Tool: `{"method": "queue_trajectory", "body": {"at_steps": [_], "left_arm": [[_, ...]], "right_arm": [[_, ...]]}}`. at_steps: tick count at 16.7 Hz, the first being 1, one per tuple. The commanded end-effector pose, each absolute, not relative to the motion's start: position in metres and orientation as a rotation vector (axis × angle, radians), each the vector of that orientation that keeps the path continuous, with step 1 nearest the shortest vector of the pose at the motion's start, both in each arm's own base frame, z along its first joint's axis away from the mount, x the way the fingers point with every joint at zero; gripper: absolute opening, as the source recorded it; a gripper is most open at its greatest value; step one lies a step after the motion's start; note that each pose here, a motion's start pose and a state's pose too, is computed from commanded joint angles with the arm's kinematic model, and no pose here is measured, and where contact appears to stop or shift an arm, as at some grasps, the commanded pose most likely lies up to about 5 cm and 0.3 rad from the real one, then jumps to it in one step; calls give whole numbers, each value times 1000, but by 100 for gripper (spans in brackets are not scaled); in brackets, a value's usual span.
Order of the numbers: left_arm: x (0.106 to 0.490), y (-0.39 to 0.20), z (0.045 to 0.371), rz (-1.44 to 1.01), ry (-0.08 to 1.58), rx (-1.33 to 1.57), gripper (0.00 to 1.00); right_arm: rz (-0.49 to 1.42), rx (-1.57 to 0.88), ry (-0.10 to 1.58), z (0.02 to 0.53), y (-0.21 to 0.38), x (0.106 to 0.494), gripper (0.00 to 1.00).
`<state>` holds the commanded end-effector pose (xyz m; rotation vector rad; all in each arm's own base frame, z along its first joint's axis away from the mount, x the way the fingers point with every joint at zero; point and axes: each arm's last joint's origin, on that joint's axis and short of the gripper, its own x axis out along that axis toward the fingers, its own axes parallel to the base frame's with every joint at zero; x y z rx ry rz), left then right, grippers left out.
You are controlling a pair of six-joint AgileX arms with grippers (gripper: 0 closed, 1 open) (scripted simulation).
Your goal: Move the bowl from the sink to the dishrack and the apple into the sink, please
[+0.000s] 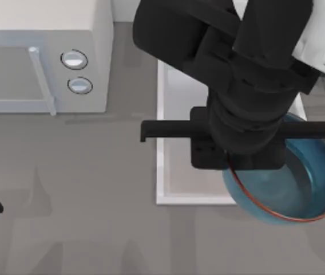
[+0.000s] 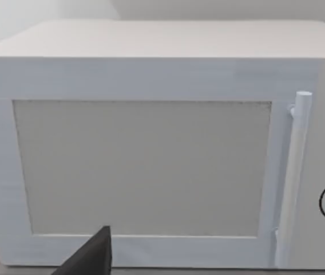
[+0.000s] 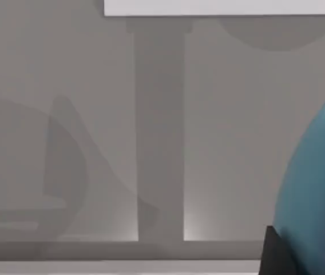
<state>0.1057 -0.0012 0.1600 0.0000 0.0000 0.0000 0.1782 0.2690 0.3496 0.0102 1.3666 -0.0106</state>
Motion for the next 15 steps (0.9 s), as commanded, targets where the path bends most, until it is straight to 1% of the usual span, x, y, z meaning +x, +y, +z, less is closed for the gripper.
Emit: {"method": "queue_trajectory", "body": {"at_steps": [5, 8, 11, 15], "left_arm": [[106, -1, 160, 0, 0, 0, 100], [106, -1, 160, 0, 0, 0, 100], [106, -1, 160, 0, 0, 0, 100], [106, -1, 160, 0, 0, 0, 100]], "right_arm": [[-2, 28, 1362, 352, 267, 181, 0], [70, 127, 1322, 364, 248, 196, 0], [170, 262, 1225, 376, 216, 224, 0], [267, 383, 1006, 379, 154, 273, 0]]}}
